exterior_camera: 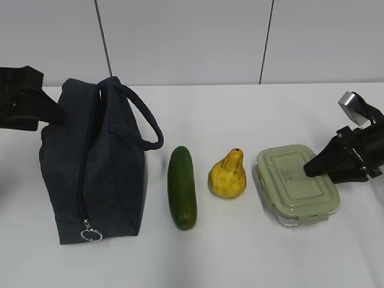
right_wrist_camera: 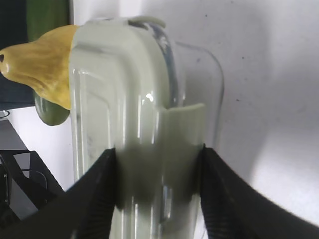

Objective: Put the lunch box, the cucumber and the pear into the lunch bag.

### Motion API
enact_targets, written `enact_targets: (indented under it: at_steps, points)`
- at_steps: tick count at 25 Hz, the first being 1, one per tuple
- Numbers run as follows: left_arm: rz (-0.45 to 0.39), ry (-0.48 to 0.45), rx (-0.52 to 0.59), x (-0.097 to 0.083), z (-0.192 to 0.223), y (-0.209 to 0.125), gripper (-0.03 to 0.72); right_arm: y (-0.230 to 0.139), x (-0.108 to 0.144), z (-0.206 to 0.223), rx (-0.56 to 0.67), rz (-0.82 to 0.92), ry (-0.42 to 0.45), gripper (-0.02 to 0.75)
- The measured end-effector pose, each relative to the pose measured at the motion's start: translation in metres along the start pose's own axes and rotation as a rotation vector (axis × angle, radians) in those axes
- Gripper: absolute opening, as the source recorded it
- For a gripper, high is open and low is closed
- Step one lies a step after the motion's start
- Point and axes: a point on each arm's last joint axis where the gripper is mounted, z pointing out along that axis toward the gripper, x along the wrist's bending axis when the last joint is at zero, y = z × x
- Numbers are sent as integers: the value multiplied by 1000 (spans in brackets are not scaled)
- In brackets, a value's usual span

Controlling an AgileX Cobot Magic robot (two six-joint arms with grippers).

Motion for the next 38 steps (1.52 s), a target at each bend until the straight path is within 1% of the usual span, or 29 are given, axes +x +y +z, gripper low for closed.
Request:
enact_targets:
  at_steps: [2,6,10,12,13,15,21,24,28,34,36,38]
  points:
    - [-6,-3,21,3,7,0,298,0,0,0,0,0,0,359]
    - [11,-3,29,5,13,1,194,0,0,0,0,0,0,359]
    - [10,-2,43,8,20,1,135,0,0,0,0,0,0,359]
    - [6,-4,52,9,23,1,83,0,0,0,0,0,0,359]
    - [14,-5,51,9,23,1,49,0,0,0,-2,1,1,359]
    - [38,-9,44,7,21,4,20,0,0,0,-2,1,1,359]
    - [109,-29,-39,-8,0,35,4,0,0,0,-3,2,2,359]
    - [137,-47,-41,-15,-9,44,3,0,0,0,-5,2,3,358]
    - [177,-60,-12,-24,-9,42,3,1,0,0,-8,4,5,358]
    - [308,-84,68,-54,15,29,3,1,1,0,-13,6,6,358]
    - [336,-96,82,-64,23,25,3,1,1,0,-16,7,8,358]
    - [346,-103,92,-69,29,23,3,2,1,0,-26,9,7,358]
